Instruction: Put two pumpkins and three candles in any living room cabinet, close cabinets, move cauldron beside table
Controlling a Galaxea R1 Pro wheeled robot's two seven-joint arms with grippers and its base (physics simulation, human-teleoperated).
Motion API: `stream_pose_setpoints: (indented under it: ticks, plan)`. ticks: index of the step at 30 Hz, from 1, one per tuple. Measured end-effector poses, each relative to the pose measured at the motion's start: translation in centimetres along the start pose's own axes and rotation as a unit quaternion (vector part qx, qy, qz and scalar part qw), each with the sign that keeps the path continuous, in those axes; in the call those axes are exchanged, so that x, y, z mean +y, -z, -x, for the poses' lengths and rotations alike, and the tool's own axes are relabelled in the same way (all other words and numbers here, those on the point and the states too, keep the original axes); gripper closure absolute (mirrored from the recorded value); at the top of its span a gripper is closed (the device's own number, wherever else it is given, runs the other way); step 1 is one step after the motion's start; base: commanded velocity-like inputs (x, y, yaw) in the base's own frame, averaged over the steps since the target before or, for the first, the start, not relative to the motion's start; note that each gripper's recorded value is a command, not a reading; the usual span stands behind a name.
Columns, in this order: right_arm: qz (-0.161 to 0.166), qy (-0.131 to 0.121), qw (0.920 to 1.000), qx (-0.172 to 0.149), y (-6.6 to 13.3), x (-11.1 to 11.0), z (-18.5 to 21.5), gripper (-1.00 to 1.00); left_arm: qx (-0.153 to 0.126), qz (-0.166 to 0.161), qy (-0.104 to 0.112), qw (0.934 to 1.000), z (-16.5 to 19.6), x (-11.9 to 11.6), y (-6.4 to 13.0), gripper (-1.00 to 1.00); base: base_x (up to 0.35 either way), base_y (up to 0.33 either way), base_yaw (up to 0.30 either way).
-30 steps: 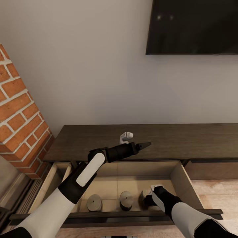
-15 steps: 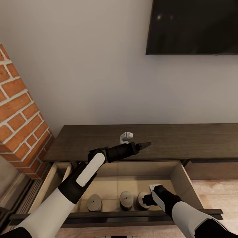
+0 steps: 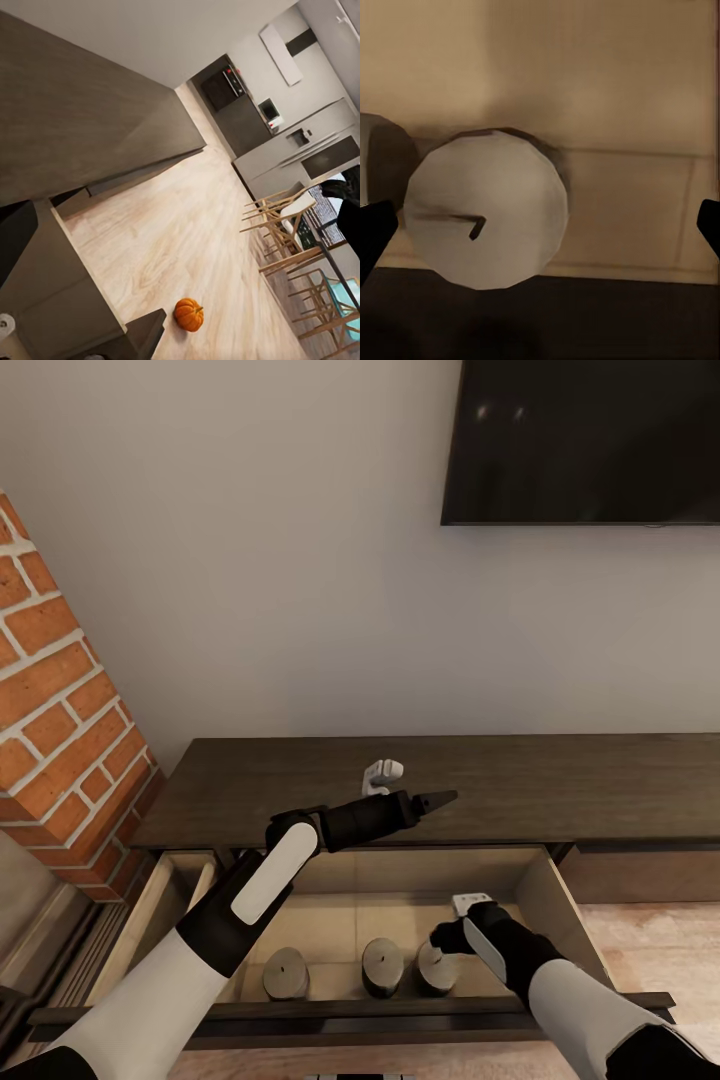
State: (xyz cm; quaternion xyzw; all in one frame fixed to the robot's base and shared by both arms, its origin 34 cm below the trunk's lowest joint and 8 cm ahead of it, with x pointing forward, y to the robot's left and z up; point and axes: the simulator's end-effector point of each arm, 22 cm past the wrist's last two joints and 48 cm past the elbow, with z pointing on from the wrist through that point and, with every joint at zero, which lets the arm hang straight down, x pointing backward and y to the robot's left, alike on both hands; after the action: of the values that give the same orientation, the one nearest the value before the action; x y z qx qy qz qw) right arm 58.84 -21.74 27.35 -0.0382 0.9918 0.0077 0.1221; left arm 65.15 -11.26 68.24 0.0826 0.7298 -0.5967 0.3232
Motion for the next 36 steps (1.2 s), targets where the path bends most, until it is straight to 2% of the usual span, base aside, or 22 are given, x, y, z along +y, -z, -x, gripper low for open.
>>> stream_pose_setpoints:
  ticks: [4,5,6,17,22,29,32,36]
  plan:
    - [-0.003,-0.001,1.0000,-0.005,0.2,-0.9,0.5,-1.00,0.001,0.002,0.002,1.0000,-0.1,0.2,0.0,-1.00,0.000,0.000,0.000]
    - [-0.007,-0.014,0.9998,-0.009,0.4,-2.4,0.9,-1.00,-0.005,0.003,0.002,1.0000,0.1,0.3,-0.1,-1.00,0.000,0.000,0.000]
    - [-0.006,-0.019,0.9998,-0.010,0.4,-2.5,0.9,-1.00,-0.005,0.002,0.002,1.0000,0.1,0.3,-0.1,-1.00,0.000,0.000,0.000]
    - [-0.002,-0.026,0.9996,-0.010,0.4,-2.3,1.0,-1.00,-0.006,0.002,0.002,1.0000,0.1,0.2,-0.1,-1.00,0.000,0.000,0.000]
    - [-0.001,-0.027,0.9996,-0.010,1.4,-2.3,1.5,-1.00,-0.001,-0.002,0.006,1.0000,0.7,-1.0,-0.5,-1.00,0.000,0.000,0.000]
    - [-0.001,-0.023,0.9993,0.030,2.9,-2.3,0.5,-1.00,0.004,0.040,0.007,0.9991,1.7,-0.1,-0.4,-1.00,0.000,0.000,0.000]
    - [-0.001,-0.022,0.9991,0.036,3.5,-2.3,0.6,-1.00,0.005,0.060,0.008,0.9982,2.2,0.5,-0.2,-1.00,0.000,0.000,0.000]
    - [-0.001,-0.022,0.9990,0.039,4.3,-2.4,0.9,-1.00,0.014,0.070,0.008,0.9974,2.4,0.4,0.0,-1.00,0.000,0.000,0.000]
